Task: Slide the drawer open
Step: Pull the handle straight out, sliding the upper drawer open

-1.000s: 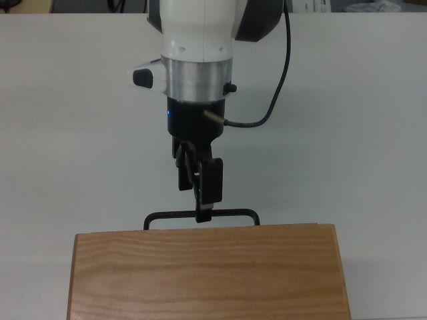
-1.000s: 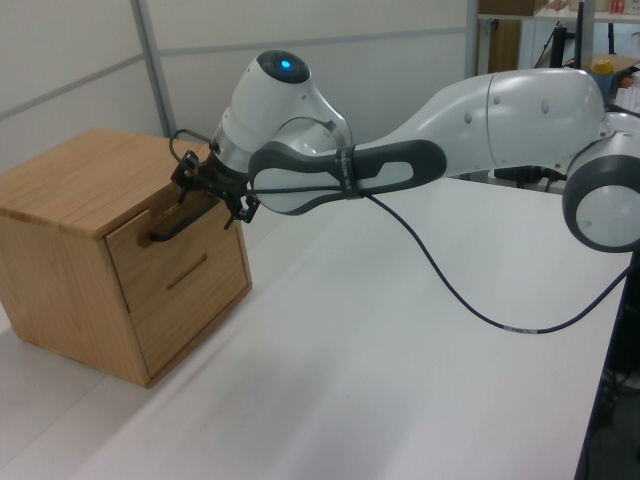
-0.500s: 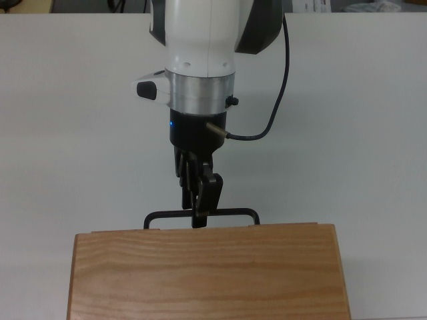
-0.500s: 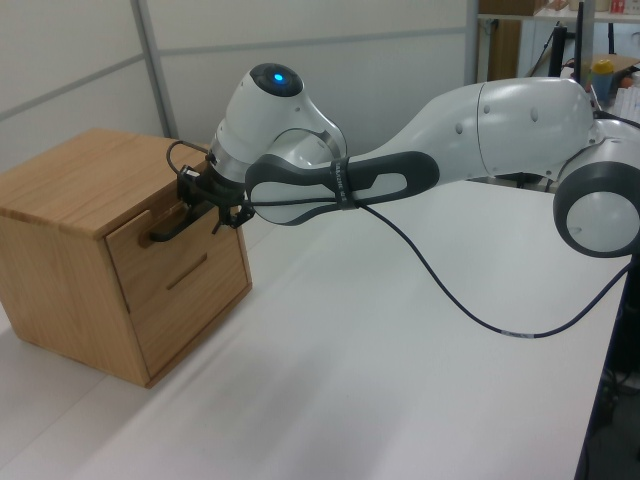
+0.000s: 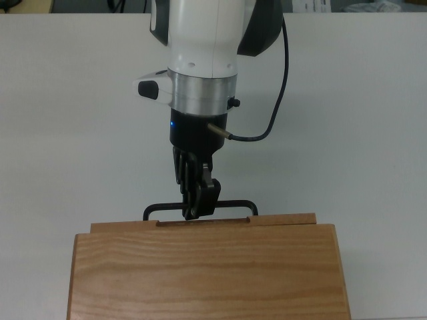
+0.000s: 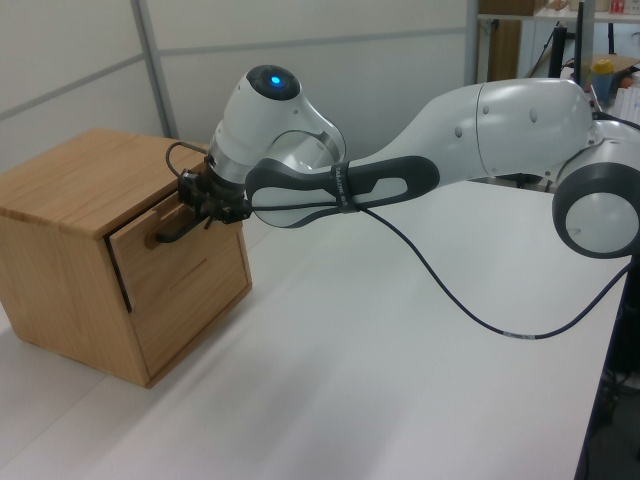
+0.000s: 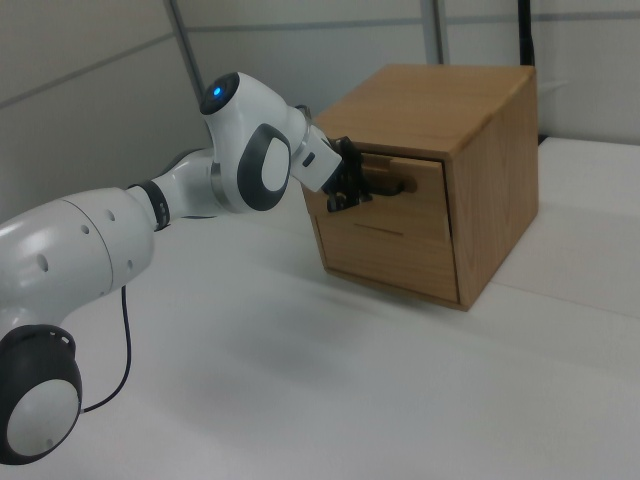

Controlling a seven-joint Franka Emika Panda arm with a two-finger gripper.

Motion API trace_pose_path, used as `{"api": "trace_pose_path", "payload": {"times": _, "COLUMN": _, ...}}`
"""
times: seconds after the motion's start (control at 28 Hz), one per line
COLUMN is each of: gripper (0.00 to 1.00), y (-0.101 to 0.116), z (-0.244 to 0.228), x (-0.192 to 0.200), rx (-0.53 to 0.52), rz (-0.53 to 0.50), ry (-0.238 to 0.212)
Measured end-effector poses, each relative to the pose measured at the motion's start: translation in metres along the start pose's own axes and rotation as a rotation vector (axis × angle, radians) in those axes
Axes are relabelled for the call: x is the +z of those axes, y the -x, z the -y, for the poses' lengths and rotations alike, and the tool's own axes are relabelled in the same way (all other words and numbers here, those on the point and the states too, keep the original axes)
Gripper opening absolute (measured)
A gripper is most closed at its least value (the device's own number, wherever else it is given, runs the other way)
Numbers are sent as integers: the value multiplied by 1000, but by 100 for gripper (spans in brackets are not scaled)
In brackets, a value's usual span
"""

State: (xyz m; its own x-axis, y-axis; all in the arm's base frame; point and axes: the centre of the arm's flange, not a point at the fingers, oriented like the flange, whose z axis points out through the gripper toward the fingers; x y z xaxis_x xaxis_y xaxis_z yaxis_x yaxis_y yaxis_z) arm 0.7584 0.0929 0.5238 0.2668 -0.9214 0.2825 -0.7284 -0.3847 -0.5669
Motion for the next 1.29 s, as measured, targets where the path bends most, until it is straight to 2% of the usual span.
{"api": "trace_pose_path", "payload": {"times": 0.36, "gripper": 16, "y": 3, "z": -10, "x": -9, "rx": -8, "rz": 3, "ry": 21}}
{"api": "trace_pose_path", "payload": {"times": 0.61, "gripper": 16, "y": 6, "z": -24, "x": -26, "rx": -16, "rz": 8, "ry": 60}}
{"api": "trace_pose_path", "payload": {"times": 0.86, "gripper": 16, "y": 11, "z": -42, "x": -48, "rx": -29, "rz": 14, "ry": 122}}
{"api": "trace_pose_path", "payload": {"times": 1.29, "gripper": 16, "y": 15, "z": -68, "x": -84, "rx": -31, "rz": 58, "ry": 262}}
